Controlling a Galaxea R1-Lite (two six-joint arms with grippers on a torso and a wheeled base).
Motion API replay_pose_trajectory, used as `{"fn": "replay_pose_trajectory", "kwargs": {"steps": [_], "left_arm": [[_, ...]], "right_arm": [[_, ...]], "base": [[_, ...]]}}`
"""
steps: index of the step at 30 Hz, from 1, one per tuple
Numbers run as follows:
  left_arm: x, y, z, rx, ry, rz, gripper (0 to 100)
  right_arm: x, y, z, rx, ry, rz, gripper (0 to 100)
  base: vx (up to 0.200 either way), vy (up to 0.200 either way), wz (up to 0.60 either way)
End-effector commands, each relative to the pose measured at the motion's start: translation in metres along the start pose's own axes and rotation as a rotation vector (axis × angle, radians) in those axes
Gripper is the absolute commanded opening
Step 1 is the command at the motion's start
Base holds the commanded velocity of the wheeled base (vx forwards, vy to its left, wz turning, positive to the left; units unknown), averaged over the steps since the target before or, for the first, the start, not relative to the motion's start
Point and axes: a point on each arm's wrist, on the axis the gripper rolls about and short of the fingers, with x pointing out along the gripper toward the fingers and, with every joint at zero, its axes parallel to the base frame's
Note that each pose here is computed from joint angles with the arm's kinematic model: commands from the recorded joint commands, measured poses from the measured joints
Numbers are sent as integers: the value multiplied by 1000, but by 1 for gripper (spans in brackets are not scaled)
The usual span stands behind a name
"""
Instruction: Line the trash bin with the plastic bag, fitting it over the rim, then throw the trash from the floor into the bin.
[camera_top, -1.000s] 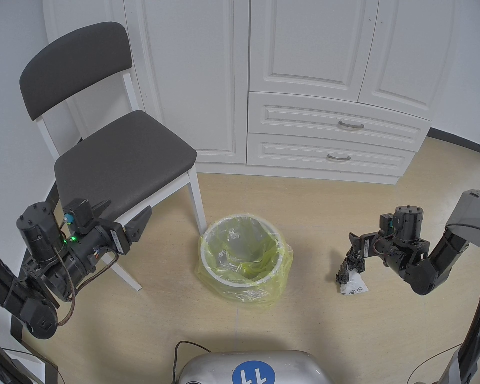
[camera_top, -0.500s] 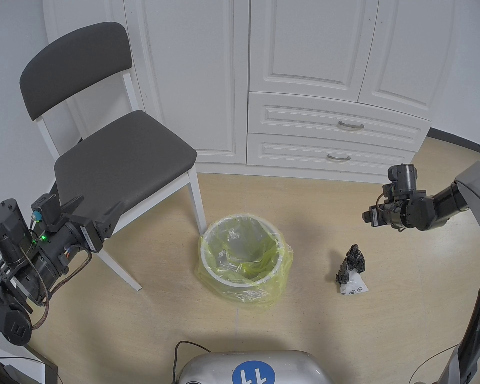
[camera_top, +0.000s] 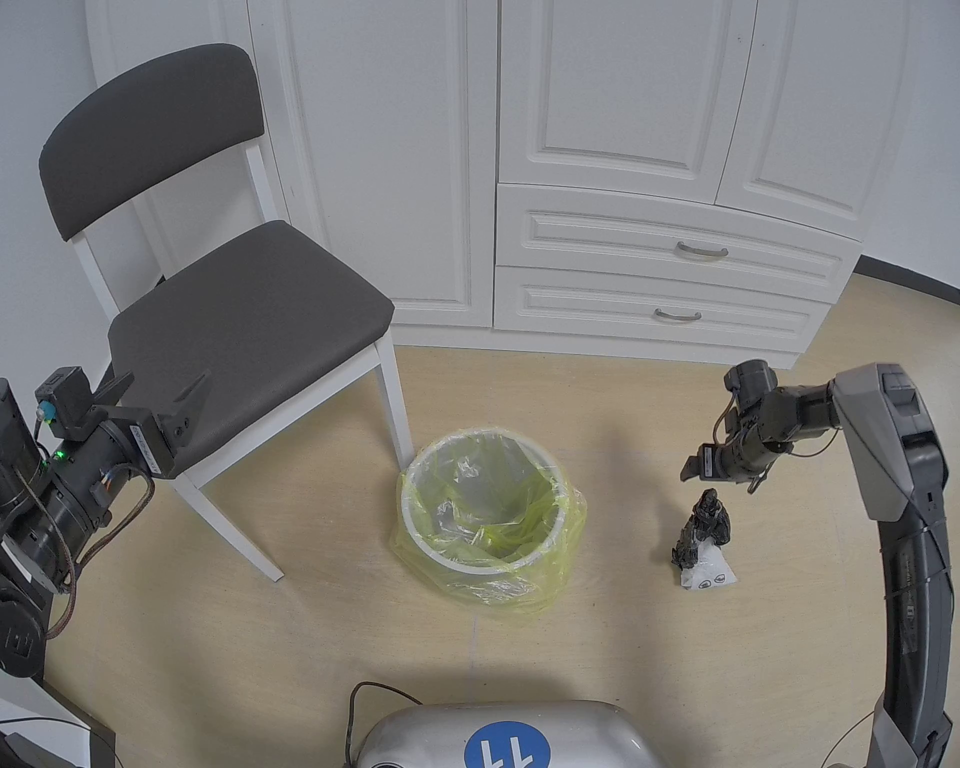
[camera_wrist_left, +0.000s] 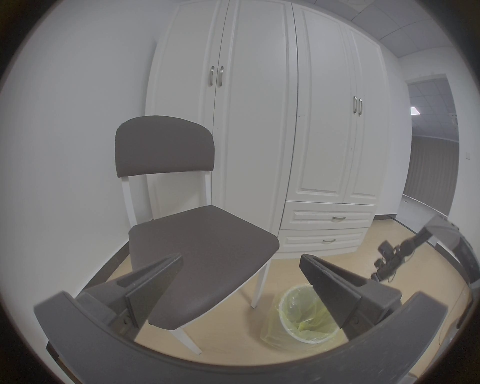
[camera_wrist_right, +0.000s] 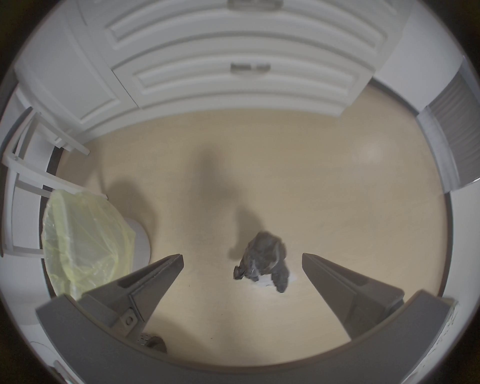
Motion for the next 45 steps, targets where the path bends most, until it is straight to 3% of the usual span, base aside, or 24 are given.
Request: {"fn": "replay_pose_trajectory", "kwargs": {"steps": [1,7,19,34,45], "left_arm": [[1,9,8,3,-34,49,100],[-1,9,11,5,-45,53,100],[0,9,10,3,-42,53,100],[-1,10,11,3,-46,54,100],[-2,10,11,6,-51,53,100]], "right_arm": [[81,-14,-50,40,190,22,100],[106,-24,-63,11,156,9,100],[113,-30,-62,29,101,4,100],[135,-37,-71,30,17,-61,100],[140,-39,-74,31,7,-74,100]], "base": [[0,0,0],[0,0,0],[0,0,0],[0,0,0],[0,0,0]]}}
